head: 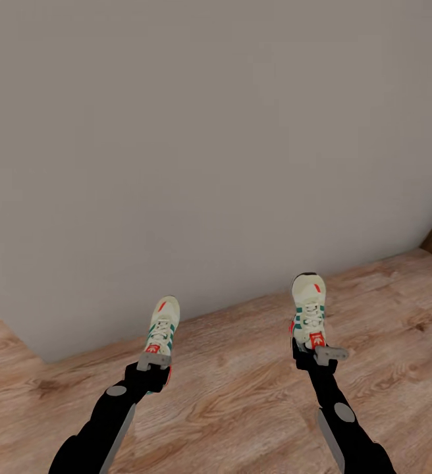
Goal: Pick up the two gym shoes and the two sandals from the corridor floor and place them onto the hallstand (shoe rack) in the corridor, making sure they are on the rack and not on the floor. Arrange them so the two gym shoes are next to each other and the two sandals are next to each other.
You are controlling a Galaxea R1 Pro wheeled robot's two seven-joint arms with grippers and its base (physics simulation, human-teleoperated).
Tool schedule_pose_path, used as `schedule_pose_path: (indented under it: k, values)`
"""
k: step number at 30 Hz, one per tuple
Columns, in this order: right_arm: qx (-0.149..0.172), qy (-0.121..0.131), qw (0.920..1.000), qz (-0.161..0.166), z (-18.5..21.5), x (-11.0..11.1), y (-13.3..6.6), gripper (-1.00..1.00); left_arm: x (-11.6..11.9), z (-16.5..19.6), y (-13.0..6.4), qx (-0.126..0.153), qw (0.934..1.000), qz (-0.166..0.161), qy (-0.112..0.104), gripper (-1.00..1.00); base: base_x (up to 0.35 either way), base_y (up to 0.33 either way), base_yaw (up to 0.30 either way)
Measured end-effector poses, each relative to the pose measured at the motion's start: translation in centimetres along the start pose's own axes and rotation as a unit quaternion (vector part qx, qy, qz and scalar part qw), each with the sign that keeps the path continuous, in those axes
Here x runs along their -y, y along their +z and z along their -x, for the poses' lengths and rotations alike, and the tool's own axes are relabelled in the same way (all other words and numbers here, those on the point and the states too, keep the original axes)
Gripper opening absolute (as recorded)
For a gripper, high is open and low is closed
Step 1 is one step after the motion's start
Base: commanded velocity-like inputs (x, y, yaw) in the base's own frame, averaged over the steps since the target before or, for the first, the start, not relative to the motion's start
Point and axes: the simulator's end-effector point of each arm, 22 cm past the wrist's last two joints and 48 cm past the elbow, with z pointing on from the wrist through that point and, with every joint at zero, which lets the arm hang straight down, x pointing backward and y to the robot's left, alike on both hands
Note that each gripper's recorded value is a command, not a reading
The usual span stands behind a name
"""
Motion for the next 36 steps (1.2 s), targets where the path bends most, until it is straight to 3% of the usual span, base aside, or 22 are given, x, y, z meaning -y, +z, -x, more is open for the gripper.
schedule_pose_path:
  k: [36]
  values:
    - [0.0, 0.0, 1.0, 0.0, 0.81, -0.01, -0.09, -1.0, -0.15, 0.65, -0.49, 0.0, 1.0, 0.002, 0.0, -1.0, 0.0, 0.0, -0.3]
